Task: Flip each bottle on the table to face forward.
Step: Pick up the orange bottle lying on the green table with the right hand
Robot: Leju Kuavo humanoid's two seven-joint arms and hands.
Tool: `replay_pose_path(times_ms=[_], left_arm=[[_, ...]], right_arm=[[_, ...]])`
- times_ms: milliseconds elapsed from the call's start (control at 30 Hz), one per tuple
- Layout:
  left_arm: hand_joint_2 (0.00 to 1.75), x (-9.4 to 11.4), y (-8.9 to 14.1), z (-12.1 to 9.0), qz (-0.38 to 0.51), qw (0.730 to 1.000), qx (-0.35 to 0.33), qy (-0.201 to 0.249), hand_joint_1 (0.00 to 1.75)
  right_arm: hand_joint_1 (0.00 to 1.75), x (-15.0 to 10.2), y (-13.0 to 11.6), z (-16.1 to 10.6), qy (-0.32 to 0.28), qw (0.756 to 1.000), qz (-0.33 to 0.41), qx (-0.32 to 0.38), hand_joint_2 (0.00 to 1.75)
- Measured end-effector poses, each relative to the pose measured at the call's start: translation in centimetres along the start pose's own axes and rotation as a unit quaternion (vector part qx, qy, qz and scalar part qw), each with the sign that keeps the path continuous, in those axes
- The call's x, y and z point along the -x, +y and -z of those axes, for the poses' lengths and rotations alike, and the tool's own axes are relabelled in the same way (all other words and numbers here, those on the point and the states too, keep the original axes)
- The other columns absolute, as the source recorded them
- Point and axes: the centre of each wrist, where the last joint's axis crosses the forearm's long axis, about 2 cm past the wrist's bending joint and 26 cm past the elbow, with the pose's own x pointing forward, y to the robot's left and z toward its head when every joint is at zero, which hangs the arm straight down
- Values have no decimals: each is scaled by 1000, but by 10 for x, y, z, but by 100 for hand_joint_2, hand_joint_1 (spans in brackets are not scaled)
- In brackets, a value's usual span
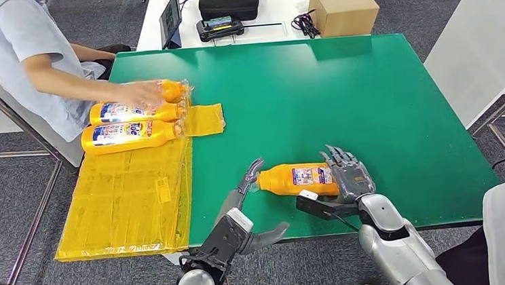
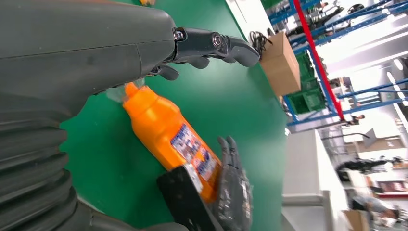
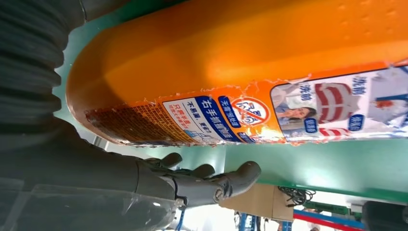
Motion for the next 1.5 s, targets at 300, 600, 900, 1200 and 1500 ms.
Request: replay_pose_path(times_ms=[300, 600, 900, 1200, 1500], left_arm=[[175, 3, -2, 2, 27, 999, 11, 12, 0], [175, 4, -6, 6, -1, 1000, 26, 15, 0], [131, 5, -12, 14, -31, 999, 29, 1, 0], [175, 12, -11, 14, -68, 996, -53, 12, 0], [175, 16, -2, 16, -85, 984, -157, 25, 0]], right_arm=[[175, 12, -2, 6, 16, 998, 4, -54, 175], [175, 44, -12, 5, 5, 990, 69, -125, 175], [175, 90, -20, -22, -35, 959, 230, -162, 175], [175, 66, -8, -35, -84, 932, 338, -104, 175], [175, -6, -5, -21, -104, 921, 376, 6, 175]])
